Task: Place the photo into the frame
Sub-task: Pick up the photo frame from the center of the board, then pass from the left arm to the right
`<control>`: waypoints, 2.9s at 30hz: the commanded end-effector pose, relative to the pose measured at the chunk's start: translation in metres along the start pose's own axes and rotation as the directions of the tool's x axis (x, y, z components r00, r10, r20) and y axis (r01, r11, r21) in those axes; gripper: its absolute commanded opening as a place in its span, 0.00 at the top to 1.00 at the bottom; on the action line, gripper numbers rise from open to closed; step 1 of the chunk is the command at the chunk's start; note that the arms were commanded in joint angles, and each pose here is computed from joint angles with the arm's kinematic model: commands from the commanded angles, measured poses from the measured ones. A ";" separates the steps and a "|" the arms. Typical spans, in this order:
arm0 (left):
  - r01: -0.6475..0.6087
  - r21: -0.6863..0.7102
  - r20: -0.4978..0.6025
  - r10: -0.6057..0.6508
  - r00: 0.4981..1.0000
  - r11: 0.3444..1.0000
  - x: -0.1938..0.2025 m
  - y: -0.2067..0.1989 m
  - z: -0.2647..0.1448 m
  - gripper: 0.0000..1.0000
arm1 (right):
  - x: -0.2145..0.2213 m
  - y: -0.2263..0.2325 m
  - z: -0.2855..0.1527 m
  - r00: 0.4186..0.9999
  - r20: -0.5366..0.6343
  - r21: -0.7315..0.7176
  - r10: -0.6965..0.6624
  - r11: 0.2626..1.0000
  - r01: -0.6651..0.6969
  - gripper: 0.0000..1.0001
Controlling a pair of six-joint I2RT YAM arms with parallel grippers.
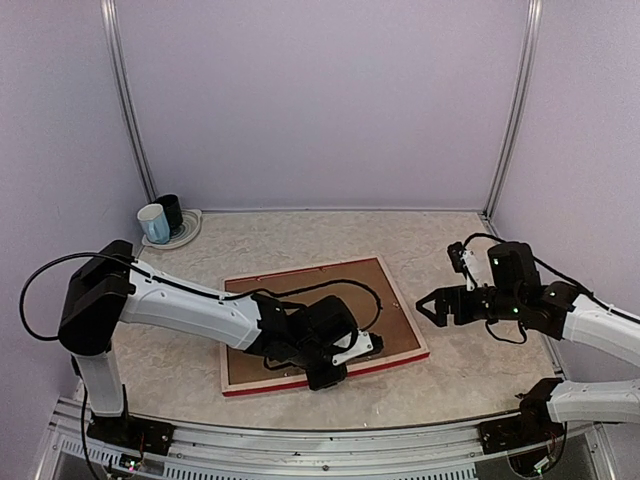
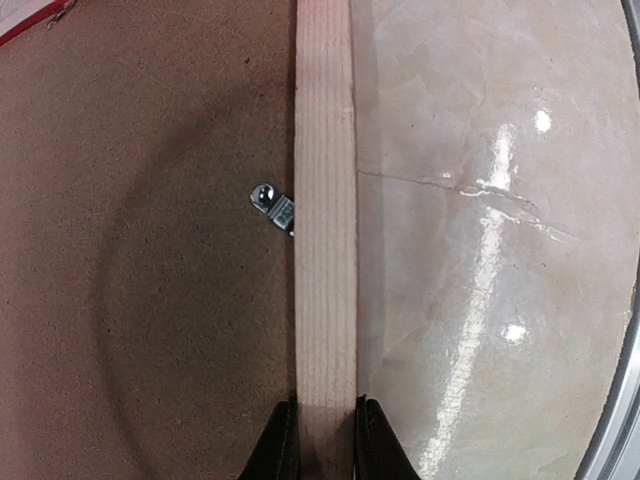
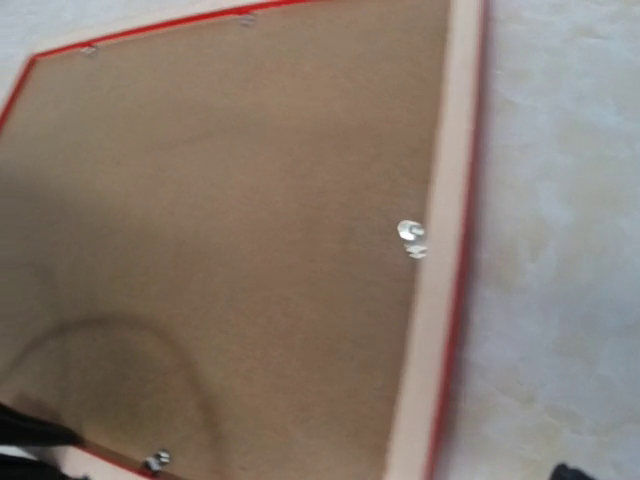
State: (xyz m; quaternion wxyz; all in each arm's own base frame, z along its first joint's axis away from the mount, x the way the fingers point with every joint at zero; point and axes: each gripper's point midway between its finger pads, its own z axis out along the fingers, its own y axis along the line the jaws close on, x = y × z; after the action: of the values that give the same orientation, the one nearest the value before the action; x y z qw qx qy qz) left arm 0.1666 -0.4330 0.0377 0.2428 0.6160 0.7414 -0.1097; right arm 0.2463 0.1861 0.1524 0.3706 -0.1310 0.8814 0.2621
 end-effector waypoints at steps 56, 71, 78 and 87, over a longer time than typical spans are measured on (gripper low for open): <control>0.487 0.596 0.296 -0.739 0.606 0.638 -0.159 0.113 -0.244 1.00 | -0.144 0.056 -0.117 0.840 0.490 0.145 -0.232 0.972 0.184 0.01; 0.469 0.641 0.226 -0.734 0.640 0.607 -0.137 0.086 -0.263 1.00 | -0.091 0.083 -0.071 0.514 0.311 0.143 -0.799 0.574 0.806 0.01; 0.454 0.669 0.182 -0.722 0.668 0.589 -0.121 0.068 -0.270 1.00 | -0.074 0.092 -0.069 0.306 0.291 0.118 -0.906 0.351 0.929 0.01; 0.397 0.721 0.151 -0.688 0.710 0.568 -0.112 0.037 -0.280 1.00 | -0.072 0.106 -0.073 0.211 0.388 0.087 -0.897 0.264 0.961 0.01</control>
State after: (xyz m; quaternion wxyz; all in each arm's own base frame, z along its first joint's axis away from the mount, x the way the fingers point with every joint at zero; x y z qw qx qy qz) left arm 0.1796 -0.3949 0.3047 0.1148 0.3144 0.7893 -0.5148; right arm 0.2110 0.2297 0.2801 0.5862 -0.5964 0.5442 0.0680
